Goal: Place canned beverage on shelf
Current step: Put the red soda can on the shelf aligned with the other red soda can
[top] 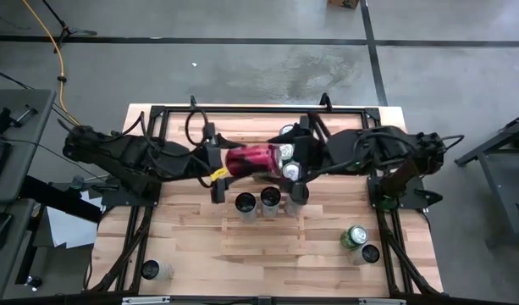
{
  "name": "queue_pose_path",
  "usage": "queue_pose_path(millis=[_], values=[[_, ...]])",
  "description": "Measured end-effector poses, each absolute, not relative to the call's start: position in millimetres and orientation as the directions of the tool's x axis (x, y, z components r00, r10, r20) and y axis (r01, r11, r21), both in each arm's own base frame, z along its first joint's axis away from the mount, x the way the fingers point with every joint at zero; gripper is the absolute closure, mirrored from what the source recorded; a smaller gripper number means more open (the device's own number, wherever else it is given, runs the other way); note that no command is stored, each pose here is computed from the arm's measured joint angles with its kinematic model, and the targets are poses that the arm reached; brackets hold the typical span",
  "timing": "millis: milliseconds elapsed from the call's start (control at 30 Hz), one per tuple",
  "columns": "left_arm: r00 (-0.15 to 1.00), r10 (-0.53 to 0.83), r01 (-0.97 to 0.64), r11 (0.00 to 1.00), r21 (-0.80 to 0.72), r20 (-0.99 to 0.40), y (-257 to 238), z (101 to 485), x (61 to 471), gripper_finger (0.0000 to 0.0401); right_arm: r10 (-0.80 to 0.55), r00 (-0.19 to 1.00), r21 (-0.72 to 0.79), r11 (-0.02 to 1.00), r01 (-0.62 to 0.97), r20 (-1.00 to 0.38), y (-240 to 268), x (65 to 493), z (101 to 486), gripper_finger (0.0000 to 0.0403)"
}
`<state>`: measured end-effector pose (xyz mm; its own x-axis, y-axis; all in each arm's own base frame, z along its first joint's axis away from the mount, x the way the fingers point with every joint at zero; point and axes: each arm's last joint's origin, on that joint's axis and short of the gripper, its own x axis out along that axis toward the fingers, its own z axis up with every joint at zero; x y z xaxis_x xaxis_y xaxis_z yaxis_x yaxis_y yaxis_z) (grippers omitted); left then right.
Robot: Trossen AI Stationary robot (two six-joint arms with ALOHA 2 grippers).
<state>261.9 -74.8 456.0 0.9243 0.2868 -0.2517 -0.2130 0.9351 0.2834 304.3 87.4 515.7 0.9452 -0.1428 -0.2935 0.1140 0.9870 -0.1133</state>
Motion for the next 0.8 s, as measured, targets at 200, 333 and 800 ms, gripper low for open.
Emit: queue_pose_path(millis=[200, 333, 800], values=[[0.894, 0.342, -0.282, 0.932, 0.229, -0.289, -65.4, 459.7, 238.9, 0.0110, -0.169, 0.941, -0.080, 0.985, 0.152, -0.292, 80.0, 284.0, 524.8, 0.0026], [0.903, 0.340, -0.311, 0.939, 0.145, -0.264, -60.7, 458.7, 222.7, 0.0110, -0.191, 0.901, -0.057, 0.981, 0.183, -0.389, 75.6, 271.7, 517.6, 0.0026], [0.923, 0.278, -0.206, 0.941, -0.267, 0.266, -64.4, 395.9, 214.6, 0.0110, -0.284, 0.836, -0.121, 0.958, 0.258, -0.469, 77.9, 293.8, 495.3, 0.0025]])
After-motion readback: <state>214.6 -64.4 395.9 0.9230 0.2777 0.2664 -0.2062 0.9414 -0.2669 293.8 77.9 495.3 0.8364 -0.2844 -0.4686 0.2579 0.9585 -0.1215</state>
